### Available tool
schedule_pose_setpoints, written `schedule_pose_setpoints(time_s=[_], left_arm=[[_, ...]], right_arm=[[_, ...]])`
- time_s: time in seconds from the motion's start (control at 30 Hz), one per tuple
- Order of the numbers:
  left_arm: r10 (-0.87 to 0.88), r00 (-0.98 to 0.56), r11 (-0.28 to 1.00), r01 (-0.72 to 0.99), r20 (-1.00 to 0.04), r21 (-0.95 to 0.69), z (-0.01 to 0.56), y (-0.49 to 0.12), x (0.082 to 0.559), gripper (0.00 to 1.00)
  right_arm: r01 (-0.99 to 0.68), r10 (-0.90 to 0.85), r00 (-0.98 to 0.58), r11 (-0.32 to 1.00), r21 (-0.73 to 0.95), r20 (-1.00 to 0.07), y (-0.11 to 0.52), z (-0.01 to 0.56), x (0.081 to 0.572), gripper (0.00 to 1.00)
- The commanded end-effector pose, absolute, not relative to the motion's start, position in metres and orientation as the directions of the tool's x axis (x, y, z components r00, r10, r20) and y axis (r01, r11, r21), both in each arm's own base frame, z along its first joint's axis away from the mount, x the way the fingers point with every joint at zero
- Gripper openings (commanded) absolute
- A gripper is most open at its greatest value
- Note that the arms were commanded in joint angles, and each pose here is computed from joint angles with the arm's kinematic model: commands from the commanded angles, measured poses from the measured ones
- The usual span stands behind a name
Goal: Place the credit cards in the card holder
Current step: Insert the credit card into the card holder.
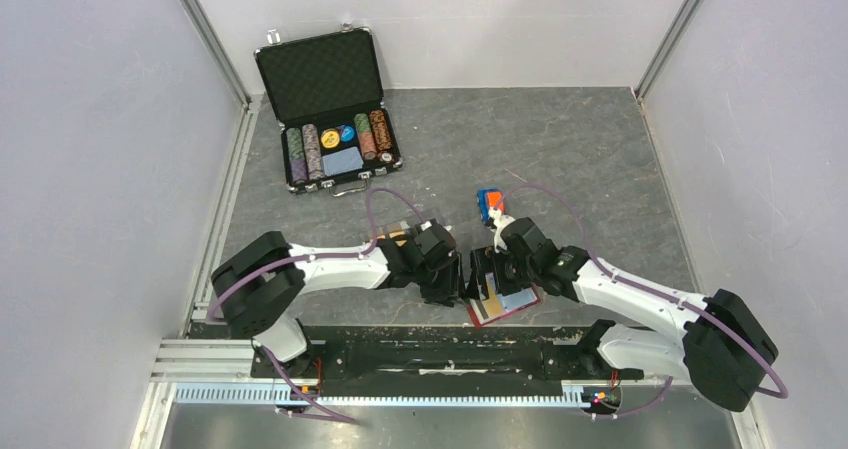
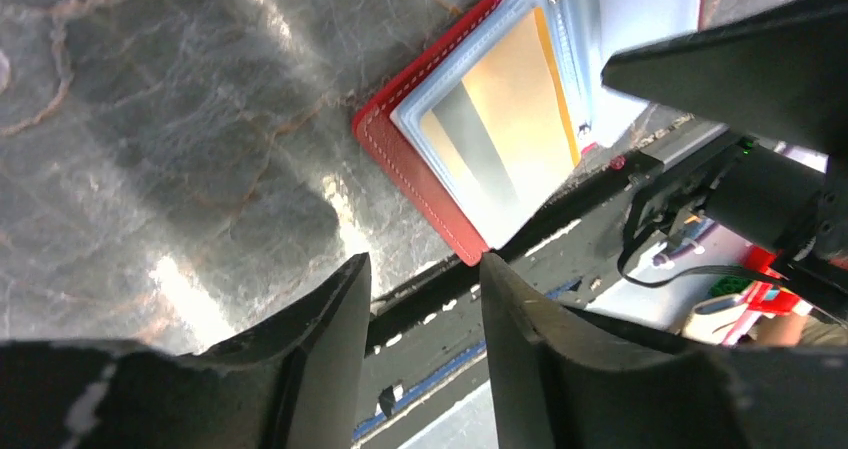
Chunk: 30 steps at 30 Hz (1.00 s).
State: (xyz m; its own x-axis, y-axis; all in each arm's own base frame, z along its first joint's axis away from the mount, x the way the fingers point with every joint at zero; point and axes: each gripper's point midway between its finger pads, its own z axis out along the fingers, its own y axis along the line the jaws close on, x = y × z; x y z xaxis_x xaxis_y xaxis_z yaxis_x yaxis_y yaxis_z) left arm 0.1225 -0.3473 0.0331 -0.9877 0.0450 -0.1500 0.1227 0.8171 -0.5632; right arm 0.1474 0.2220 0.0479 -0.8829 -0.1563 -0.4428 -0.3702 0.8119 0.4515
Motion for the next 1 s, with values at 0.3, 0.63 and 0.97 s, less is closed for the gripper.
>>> schedule_pose_setpoints(time_s=[0.3,0.63,0.97], left_arm=[[-0.107,-0.992,0.694,-0.021,-0.073,-0.720,0.035,-0.364,0.119,0.63],[-0.153,-0.986,0.757,-0.071,-0.071,-0.650,0.012,-0.357,0.127,0.66],[-0.113,-0.987,0.692,0.006,-0.117,-0.722,0.034,-0.386,0.138,0.57]], right_arm=[[-0.292,-0.144,-0.871,0.921,0.259,-0.470,0.145,0.044,0.194,0.90],[-0.227,-0.147,-0.897,0.962,0.149,-0.418,0.104,0.019,0.201,0.87],[-0.226,-0.119,-0.931,0.931,0.287,-0.345,0.121,-0.004,0.177,0.71]])
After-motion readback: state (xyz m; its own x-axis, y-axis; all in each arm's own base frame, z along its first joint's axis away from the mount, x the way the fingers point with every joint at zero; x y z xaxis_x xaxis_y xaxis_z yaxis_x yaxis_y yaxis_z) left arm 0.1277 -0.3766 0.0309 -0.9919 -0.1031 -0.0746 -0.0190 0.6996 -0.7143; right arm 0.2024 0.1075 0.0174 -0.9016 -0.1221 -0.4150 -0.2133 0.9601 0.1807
